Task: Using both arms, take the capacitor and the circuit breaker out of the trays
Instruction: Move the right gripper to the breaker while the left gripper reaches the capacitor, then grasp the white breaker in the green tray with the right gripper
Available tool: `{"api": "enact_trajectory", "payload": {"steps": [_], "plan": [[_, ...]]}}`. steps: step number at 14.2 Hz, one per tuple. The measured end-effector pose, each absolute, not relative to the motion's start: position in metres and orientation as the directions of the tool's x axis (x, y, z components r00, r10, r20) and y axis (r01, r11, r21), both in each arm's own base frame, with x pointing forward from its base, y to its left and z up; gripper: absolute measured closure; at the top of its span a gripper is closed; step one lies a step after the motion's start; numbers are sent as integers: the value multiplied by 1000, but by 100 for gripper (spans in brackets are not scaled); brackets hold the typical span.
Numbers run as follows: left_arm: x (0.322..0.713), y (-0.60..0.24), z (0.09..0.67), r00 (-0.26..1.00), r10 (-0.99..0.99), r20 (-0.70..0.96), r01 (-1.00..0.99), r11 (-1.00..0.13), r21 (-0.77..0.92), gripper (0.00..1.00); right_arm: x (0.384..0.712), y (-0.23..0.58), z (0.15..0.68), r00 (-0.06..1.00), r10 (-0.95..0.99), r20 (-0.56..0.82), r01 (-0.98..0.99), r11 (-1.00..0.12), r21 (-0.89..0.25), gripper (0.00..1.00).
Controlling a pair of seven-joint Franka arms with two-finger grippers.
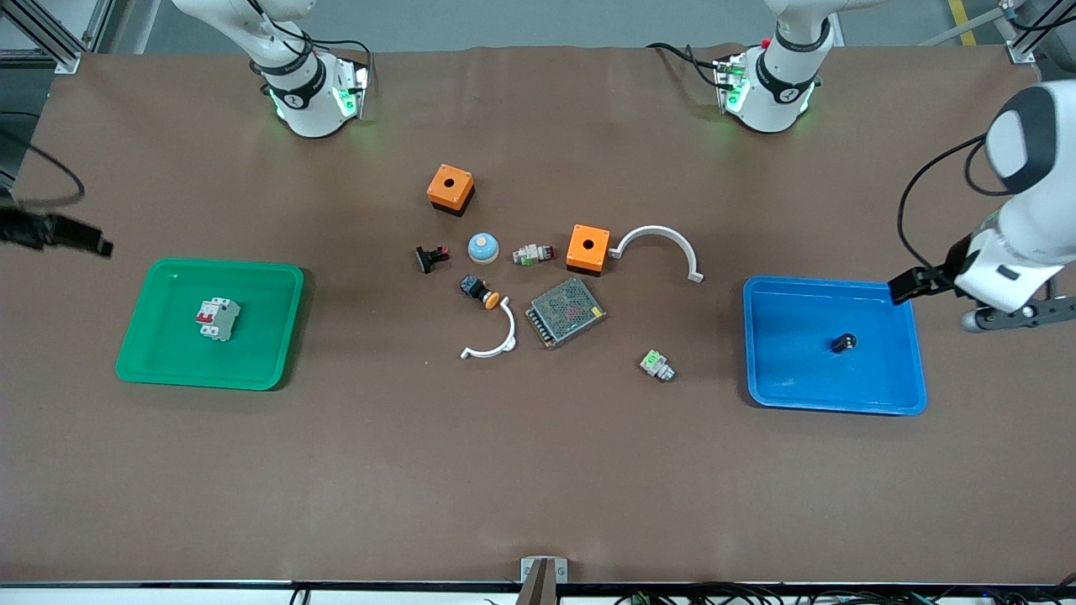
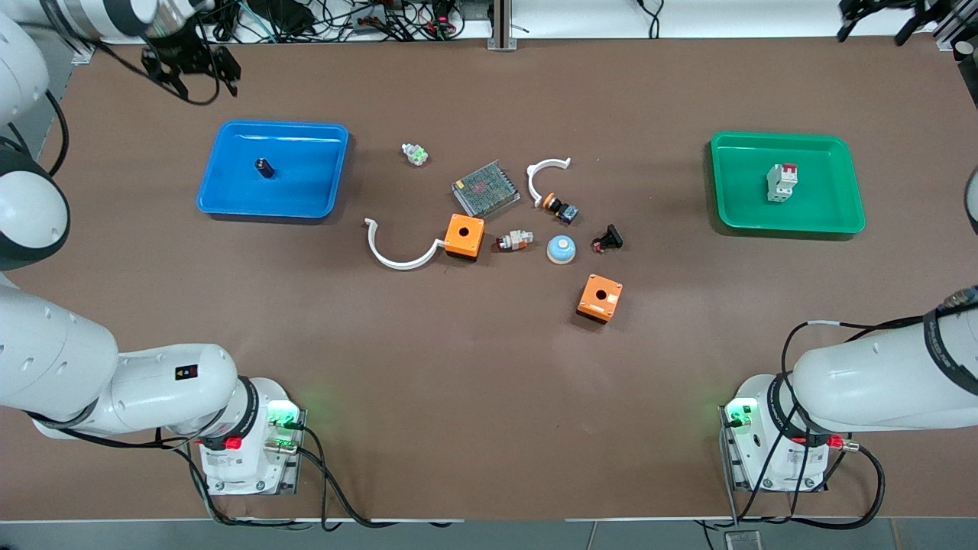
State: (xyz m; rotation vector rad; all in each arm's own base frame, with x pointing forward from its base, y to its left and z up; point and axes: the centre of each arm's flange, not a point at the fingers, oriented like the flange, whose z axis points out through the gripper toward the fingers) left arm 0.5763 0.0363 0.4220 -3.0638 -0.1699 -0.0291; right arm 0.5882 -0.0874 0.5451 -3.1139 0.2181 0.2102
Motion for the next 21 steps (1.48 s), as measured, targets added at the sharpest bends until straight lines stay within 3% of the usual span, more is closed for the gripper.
{"api": "enact_trajectory", "payload": {"steps": [3,9,13,18,21], "plan": [[570,52,367,992,123,29,124,-990,-62,0,591,-112,473,975,-178,-131,-180,-984,0,0],[576,86,276,994,98,47,102,-990,-92,2,551,-125,325,978,-207,0,-207,-978,7,0],[576,85,246,995,95,40,98,-992,-77,5,522,-124,251,976,-205,71,-207,-978,19,0],[571,82,232,996,93,15,94,-993,-72,8,514,-124,193,982,-188,25,-189,-982,32,2],[569,79,221,996,90,-5,89,-994,-67,14,513,-123,189,983,-181,16,-181,-983,32,30]]}}
